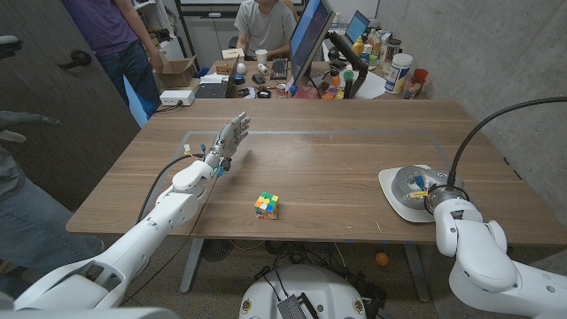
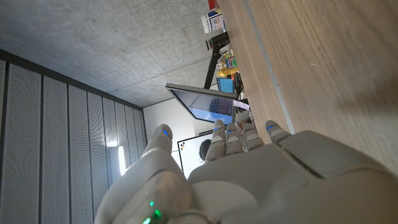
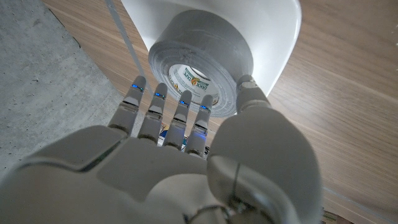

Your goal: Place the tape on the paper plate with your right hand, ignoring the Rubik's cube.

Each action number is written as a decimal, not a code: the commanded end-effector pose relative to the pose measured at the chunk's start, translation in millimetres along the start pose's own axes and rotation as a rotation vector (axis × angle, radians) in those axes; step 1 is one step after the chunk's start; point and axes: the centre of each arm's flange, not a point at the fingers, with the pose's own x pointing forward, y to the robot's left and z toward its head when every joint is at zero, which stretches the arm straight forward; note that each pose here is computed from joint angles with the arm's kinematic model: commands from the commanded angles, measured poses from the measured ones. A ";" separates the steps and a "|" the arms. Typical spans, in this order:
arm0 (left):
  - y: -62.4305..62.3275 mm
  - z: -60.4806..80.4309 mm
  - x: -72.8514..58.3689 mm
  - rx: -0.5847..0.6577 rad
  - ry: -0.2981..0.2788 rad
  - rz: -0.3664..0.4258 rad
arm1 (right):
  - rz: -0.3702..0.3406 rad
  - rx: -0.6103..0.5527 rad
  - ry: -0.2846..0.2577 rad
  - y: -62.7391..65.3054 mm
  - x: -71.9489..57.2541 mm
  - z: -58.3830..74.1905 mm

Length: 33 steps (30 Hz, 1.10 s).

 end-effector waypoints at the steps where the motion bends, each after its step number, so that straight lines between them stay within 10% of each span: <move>1: -0.9 -0.9 2.7 -0.002 0.001 -0.006 | -0.018 -0.009 0.001 -7.4 -4.4 -0.4; 16: -1.2 4.2 7.3 0.014 -0.007 -0.013 | -0.209 0.064 -0.001 -27.2 -19.4 -0.9; 33: 5.7 22.9 -11.3 0.062 -0.062 -0.002 | -0.361 0.265 -0.138 -58.6 -8.3 25.8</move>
